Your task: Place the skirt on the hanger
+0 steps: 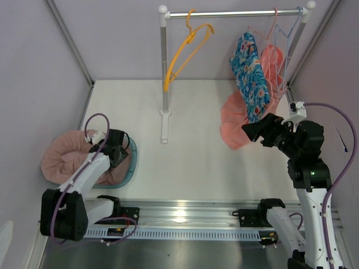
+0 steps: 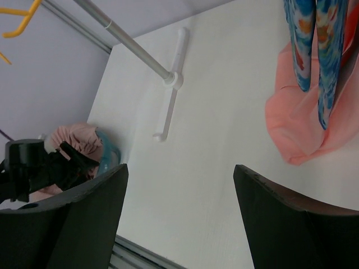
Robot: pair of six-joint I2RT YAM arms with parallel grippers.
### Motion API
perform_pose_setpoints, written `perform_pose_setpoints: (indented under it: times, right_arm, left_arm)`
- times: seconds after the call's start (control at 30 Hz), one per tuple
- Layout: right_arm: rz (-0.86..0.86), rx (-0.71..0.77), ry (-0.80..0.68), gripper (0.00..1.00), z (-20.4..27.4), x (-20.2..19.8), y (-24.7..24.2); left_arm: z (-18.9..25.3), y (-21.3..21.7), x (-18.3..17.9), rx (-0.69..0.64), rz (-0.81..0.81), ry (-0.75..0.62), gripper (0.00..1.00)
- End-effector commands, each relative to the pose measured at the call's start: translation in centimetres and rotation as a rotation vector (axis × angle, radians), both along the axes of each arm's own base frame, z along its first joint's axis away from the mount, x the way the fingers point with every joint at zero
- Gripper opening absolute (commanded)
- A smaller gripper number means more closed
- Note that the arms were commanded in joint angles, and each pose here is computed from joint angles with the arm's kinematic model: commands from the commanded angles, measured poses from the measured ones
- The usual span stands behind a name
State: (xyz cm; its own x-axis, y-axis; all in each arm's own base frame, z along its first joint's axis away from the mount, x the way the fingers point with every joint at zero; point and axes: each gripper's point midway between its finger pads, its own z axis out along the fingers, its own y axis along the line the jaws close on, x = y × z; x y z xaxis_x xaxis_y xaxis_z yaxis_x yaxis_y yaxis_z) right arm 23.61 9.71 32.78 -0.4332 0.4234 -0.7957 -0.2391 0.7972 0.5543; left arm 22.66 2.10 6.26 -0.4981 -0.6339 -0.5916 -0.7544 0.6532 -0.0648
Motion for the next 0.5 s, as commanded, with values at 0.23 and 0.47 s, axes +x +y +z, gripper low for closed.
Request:
perform_pose_setpoints:
  times: [0.23, 0.47]
  right_arm:
    - [0.056, -0.019, -0.026, 0.83, 0.2, -0.8, 0.6]
    - [0.072, -0.007, -0.034, 0.83, 0.7, -0.7, 1.0]
  left_arm:
    - [-4.6, 1.7, 1.6, -0.026, 0.064, 0.099, 0.47]
    - [1.0, 2.0, 3.9, 0.01, -0.01, 0.009, 0.0]
